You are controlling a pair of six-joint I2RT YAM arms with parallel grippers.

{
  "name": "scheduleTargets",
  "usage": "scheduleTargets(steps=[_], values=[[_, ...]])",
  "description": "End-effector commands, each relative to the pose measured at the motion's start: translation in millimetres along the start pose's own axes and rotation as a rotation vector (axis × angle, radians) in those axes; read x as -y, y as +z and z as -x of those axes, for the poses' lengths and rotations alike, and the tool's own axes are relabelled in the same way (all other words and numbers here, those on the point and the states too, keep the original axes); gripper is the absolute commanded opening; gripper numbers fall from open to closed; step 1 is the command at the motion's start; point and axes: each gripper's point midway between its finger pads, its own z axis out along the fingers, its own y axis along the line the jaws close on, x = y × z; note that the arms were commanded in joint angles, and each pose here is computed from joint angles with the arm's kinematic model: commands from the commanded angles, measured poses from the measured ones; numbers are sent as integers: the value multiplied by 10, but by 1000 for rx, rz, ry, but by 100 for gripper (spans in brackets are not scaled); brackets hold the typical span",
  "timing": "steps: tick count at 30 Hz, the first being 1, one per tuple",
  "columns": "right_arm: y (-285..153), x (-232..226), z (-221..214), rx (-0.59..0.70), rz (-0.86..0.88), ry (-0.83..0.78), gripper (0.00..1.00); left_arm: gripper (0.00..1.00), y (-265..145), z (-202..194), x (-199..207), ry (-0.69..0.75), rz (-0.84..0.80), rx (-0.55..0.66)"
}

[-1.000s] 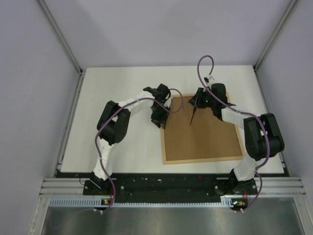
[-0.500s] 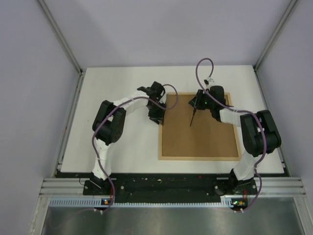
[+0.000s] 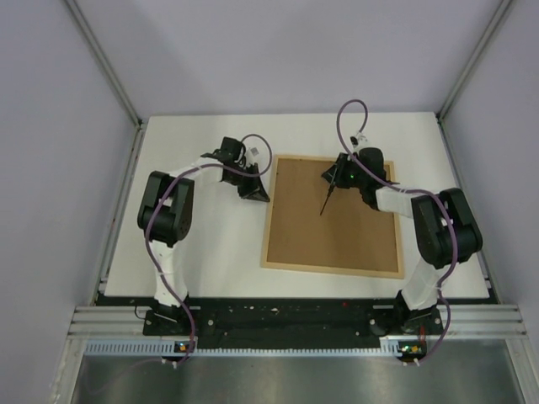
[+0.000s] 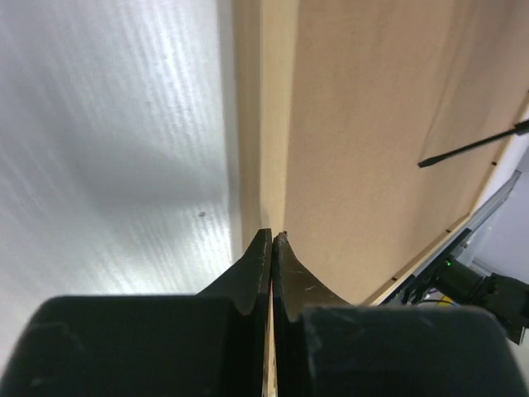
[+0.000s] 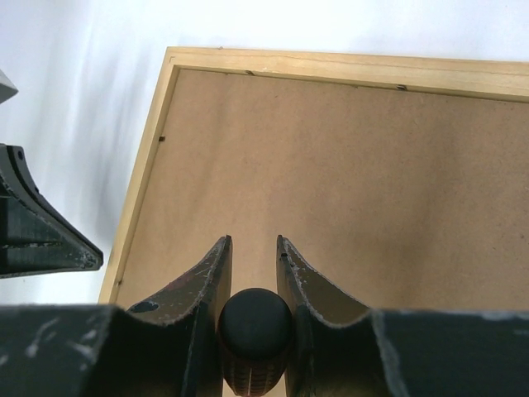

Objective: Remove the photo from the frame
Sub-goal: Adjust the photo frame at the center of the board.

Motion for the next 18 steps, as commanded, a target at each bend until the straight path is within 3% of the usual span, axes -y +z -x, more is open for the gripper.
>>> scheduleTargets(steps=[1,6,9,12,18], values=[[24,150,-97,-29,-54,-54,0,1,-247,191,489,79,-140,72],[10,32,18,-25,-23,-45,0,44,-318,253,431,128,-57,91],[-12,-65,153,-8,-1,-40,0,56,-306,251,344,194,98,77],[-20,-100,183,-4,9,-38,0,65,-215,167,297,277,216,47],[-58,-124,144,-7,21,-33,0,64,-25,81,137,305,310,6]])
